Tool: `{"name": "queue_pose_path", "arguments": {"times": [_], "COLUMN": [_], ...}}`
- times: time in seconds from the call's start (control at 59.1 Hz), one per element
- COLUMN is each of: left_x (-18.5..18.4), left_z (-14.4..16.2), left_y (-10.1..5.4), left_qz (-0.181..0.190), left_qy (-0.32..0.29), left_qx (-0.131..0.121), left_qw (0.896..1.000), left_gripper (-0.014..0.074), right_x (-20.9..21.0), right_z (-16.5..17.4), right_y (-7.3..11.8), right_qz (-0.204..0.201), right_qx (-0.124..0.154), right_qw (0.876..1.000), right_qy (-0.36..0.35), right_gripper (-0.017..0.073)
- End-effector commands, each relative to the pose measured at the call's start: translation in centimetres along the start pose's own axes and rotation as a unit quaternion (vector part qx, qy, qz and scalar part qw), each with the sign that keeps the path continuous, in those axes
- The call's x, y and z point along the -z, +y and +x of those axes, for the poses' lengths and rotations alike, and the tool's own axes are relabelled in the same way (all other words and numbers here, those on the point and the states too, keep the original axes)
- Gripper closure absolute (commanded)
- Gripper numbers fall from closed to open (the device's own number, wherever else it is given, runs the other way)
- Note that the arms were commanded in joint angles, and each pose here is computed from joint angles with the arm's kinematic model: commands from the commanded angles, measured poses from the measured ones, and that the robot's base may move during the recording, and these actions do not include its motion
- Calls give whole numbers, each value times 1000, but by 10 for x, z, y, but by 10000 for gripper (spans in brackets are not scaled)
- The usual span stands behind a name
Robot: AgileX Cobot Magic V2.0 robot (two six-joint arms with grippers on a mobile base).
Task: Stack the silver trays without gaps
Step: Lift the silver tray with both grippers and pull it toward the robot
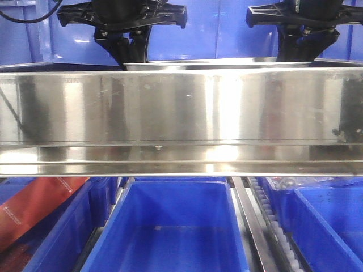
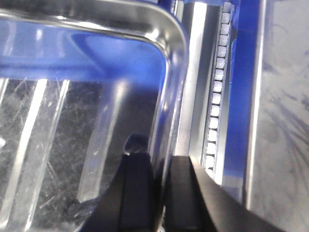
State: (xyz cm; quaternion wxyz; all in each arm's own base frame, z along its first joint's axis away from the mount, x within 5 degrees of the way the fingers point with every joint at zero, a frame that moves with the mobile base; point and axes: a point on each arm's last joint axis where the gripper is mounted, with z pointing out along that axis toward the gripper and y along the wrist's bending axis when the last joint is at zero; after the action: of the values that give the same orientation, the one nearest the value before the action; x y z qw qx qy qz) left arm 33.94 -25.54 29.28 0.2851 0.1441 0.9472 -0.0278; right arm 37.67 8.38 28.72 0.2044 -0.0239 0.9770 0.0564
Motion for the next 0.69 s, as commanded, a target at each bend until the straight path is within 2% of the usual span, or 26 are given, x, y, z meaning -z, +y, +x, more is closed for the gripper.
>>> {"name": "queue_pose_path", "arguments": {"times": [0.0, 0.203, 0.676], "left_x": [3, 21, 100], "left_z": [-2, -4, -10], "left_y": [-6, -2, 18], "left_qz": [18, 21, 42], "left_qy": [-9, -21, -89], "left_qx": [3, 8, 29], "left_qw": [1000, 1000, 995], "left_gripper": [601, 601, 601], "right_x": [12, 37, 77], "right_z": [1, 2, 9], "right_y": [3, 3, 4], "right_qz": [-5, -10, -16], "right_qx": [14, 15, 18], "right_qw": [1000, 999, 997], "right_qy": [-11, -41, -77], "right_gripper": [628, 628, 628]}}
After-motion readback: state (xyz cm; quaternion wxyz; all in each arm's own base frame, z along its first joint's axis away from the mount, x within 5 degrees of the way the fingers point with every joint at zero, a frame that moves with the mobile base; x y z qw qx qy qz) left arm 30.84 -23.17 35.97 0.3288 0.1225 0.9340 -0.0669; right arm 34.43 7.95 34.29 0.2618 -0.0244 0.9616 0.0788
